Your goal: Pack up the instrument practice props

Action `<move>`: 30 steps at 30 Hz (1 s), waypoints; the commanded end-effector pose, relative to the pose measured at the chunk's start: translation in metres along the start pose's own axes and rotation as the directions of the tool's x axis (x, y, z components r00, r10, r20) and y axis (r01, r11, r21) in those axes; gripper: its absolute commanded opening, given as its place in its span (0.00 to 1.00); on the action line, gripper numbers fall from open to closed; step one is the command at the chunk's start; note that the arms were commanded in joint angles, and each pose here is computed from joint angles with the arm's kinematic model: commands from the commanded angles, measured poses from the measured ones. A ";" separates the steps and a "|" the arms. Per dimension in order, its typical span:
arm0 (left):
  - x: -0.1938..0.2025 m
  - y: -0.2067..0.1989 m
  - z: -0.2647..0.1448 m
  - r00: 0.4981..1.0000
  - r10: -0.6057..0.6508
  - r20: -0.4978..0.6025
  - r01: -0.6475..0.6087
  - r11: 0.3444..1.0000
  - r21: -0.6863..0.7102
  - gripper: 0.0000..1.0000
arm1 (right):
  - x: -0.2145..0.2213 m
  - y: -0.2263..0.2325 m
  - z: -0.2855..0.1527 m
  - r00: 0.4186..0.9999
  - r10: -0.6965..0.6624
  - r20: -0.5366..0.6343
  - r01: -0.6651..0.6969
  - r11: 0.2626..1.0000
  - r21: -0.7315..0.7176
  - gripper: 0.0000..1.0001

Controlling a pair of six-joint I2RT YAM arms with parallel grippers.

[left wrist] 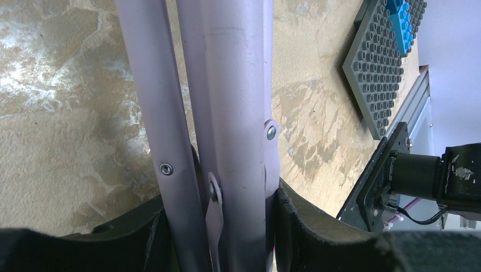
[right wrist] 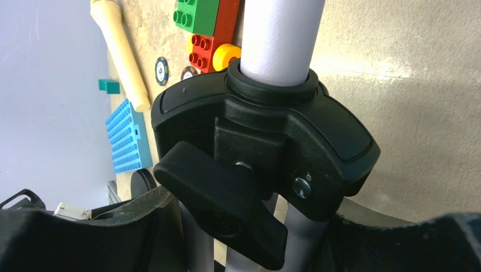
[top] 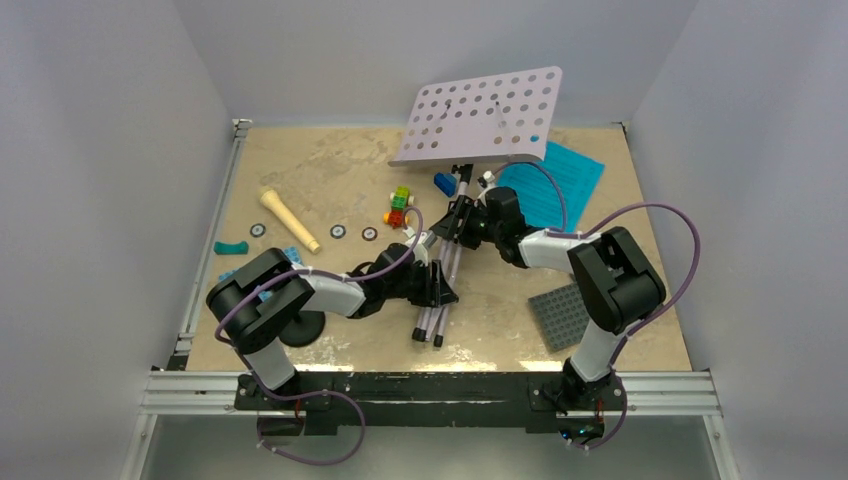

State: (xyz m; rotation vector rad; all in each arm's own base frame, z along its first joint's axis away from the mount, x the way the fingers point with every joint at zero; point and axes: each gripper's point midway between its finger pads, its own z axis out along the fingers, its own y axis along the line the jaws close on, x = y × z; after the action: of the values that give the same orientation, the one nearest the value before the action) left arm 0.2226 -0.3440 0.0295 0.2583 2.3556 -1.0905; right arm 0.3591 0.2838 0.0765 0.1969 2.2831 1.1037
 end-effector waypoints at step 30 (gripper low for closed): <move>-0.020 0.053 0.013 0.991 0.112 0.075 -0.094 0.972 -0.217 0.00 | 0.006 0.014 -0.001 0.991 -0.132 -0.020 0.131 0.990 -0.057 0.82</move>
State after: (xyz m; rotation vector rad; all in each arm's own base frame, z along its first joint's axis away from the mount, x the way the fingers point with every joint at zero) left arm 0.2324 -0.3500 0.0276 0.2400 2.3495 -1.0786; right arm 0.3573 0.2772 0.0612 0.1695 2.3202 1.0572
